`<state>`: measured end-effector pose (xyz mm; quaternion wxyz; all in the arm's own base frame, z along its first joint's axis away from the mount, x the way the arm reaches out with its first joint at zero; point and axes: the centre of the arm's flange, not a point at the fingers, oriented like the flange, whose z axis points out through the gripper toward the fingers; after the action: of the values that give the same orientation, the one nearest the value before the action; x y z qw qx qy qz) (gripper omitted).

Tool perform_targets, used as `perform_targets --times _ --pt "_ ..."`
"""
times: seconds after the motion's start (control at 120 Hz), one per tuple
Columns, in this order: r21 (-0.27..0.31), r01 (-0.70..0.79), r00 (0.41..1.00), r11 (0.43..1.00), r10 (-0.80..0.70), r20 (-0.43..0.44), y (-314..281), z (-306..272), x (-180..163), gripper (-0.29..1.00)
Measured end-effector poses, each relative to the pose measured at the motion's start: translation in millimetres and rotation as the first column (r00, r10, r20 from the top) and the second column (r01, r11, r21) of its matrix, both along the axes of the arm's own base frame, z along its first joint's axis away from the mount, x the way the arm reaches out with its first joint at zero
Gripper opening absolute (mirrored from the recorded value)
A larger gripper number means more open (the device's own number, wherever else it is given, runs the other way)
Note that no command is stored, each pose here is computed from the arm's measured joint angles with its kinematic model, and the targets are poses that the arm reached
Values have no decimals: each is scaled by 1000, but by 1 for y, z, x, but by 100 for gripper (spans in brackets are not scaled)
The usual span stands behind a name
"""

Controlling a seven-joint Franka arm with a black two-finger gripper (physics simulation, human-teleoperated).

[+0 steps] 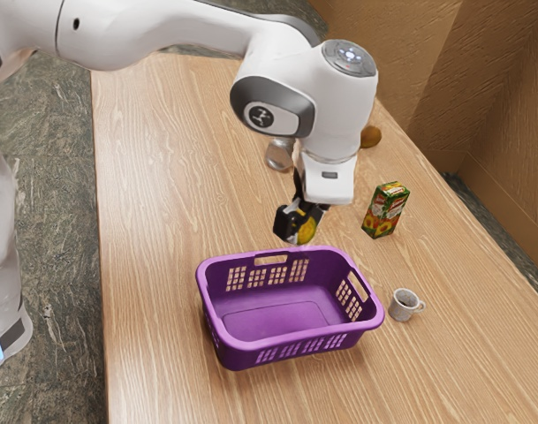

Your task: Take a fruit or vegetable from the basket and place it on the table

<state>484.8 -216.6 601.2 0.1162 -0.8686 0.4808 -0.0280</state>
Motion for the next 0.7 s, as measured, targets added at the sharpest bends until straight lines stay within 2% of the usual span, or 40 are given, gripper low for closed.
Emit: perform_targets --times 0.192,0.45,0.7 --pt "14 -99 995 995 99 -12 40 2 -20 21" --pt "14 -253 966 967 253 -52 108 -17 -13 21" --pt "3 -326 945 945 326 -34 149 -42 -5 20"
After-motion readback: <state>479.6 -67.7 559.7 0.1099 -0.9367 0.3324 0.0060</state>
